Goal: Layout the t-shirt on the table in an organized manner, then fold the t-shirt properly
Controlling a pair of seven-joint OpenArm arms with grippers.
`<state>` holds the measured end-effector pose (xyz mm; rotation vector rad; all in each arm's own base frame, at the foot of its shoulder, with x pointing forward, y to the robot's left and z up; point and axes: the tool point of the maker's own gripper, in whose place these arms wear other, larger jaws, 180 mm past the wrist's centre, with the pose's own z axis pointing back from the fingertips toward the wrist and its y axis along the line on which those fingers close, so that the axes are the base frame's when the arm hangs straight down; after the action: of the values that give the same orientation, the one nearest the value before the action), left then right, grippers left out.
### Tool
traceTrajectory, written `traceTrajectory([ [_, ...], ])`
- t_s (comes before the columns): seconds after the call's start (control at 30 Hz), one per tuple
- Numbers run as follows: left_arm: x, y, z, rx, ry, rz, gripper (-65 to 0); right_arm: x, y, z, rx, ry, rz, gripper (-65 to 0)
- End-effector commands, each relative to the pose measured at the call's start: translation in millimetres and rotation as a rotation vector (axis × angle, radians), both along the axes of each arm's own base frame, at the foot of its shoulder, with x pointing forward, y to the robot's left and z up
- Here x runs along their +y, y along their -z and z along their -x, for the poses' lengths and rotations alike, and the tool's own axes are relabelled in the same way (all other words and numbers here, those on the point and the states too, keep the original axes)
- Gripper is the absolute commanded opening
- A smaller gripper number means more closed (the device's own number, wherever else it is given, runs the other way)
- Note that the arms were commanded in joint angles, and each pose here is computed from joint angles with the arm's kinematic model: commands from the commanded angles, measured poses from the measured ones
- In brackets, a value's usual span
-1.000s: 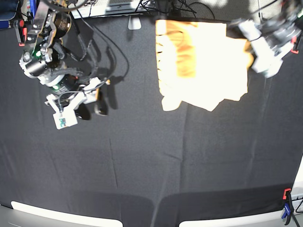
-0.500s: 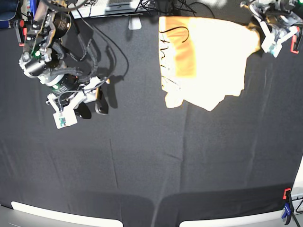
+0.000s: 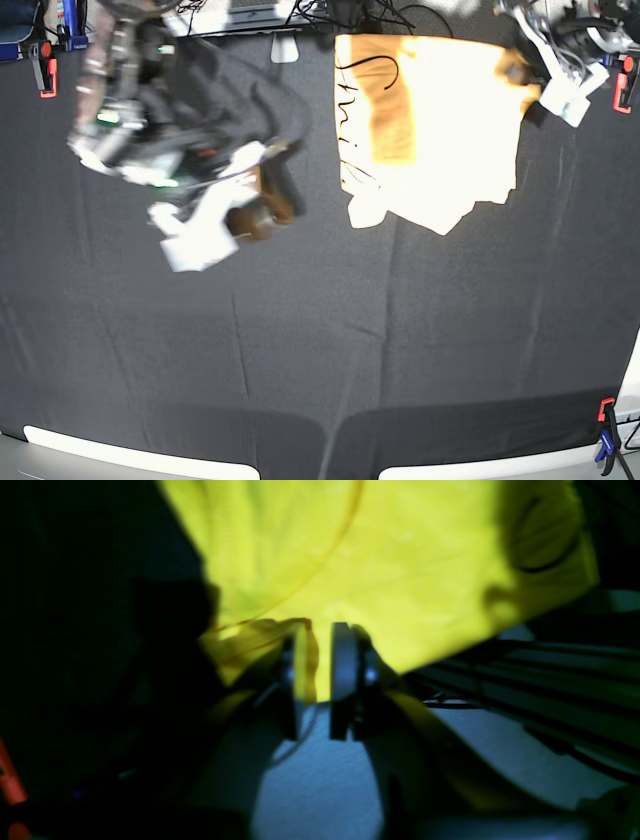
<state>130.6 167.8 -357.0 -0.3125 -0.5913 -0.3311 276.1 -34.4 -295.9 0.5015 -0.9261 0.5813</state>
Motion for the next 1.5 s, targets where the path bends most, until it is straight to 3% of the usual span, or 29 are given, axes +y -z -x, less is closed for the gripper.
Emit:
traceTrajectory([
  [0.0,1.9,-1.0,-2.6,-0.011,-0.006,0.01,-64.0,8.1,-18.8,-7.5,-0.07,-0.021,-0.029,-56.3],
  [0.2,9.6,40.0,-1.3,0.091,-0.064,0.058,-64.4,27.8,-19.4,-10.7,-0.103,-0.063,-0.015,-65.0],
  [0.43,-26.8,76.6,-23.0,0.16,-0.004,0.158,-64.4,40.7,22.0,-26.7,-0.009,-0.094,-0.001,-65.0],
  [0.57,-32.1,83.7,-51.3,0.14,0.002,0.176,-64.4,42.1,39.0,-34.7,0.025,-0.108,0.047,-65.0],
  [0.7,-17.6,87.7,-88.7,0.056,-0.035,0.133,-64.4,37.3,36.9,-38.7,0.018,-0.093,0.048,-65.0],
  [0.87,-13.0,81.6,-137.4,-0.037,-0.087,0.18,-64.4,28.5,37.4,-44.9,-0.008,-0.067,0.08,-65.0],
  [1.07,-14.6,45.6,-197.5,-0.19,-0.093,0.217,-64.4,23.5,47.1,-54.7,0.01,-0.044,0.092,-65.0],
  [1.27,-15.4,-0.8,-197.0,-0.266,-0.035,0.257,-64.3,23.0,65.6,-59.6,0.058,-0.042,0.082,-65.0],
  [1.47,8.0,1.4,-162.7,-0.232,-0.08,0.106,-64.3,39.7,89.3,-28.9,0.163,-0.162,0.172,-65.0],
])
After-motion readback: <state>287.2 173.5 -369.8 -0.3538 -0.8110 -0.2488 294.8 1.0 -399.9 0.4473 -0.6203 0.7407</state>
